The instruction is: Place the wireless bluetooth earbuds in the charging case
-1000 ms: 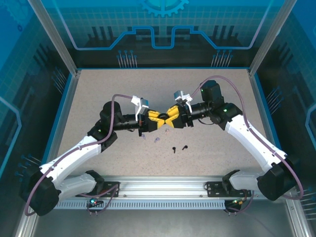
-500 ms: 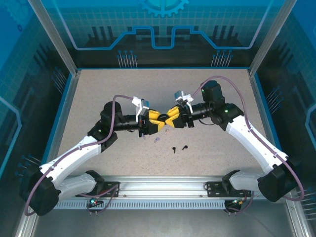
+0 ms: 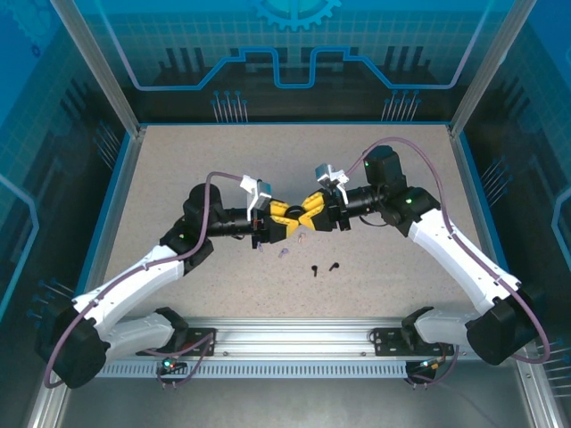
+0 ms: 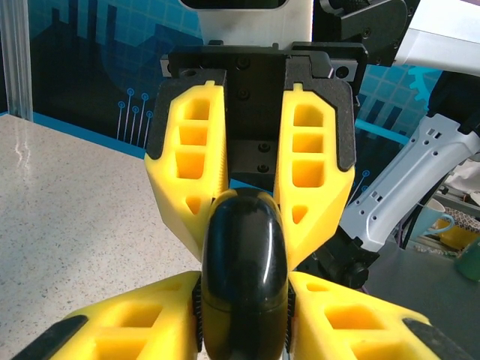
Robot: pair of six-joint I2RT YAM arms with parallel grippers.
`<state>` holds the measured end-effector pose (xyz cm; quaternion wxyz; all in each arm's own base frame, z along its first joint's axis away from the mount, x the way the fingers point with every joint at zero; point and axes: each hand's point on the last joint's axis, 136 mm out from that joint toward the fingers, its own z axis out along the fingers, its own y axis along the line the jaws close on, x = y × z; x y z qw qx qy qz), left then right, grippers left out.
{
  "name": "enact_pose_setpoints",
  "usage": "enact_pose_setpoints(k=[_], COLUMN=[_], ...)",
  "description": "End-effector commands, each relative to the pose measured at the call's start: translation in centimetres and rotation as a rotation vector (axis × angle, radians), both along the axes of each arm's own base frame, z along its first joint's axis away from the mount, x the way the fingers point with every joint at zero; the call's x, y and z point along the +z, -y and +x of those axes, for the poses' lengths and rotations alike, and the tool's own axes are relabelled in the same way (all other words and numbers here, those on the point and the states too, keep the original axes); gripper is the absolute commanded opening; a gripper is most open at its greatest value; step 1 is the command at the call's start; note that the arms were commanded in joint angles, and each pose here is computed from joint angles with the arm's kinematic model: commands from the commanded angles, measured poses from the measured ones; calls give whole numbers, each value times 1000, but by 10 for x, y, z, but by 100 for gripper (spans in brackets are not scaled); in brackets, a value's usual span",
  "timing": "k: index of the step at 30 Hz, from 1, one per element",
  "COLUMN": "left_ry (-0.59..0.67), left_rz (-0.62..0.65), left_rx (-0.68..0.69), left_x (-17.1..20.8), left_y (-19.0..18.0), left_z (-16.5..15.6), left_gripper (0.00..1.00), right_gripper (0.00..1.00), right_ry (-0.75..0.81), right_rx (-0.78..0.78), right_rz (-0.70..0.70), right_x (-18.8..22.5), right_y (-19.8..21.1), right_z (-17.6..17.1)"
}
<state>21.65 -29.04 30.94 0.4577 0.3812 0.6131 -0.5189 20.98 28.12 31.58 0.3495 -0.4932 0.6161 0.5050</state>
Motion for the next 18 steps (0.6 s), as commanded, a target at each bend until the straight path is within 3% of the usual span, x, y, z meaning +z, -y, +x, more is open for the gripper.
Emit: enact_pose_setpoints(k=[1,8,12,18], left_ry=[34,39,45,61], left_rz=[-13,-13,-9,16], left_rx=[-14,-4,9,19], left_x=[7,7,5,0], left_y=[4,4,3,1], left_z=[-1,0,1,0], left_gripper=[31,19,12,11], right_gripper=[27,34,45,62], right_ry=[-8,-19,6,47], right_rx=[9,10,-23,-108], right_rz=[3,-10,-14,-22], right_x=[-1,-6,-1,6], right_y=[-3,-3,2,13], right_z=[-3,-5,-5,0])
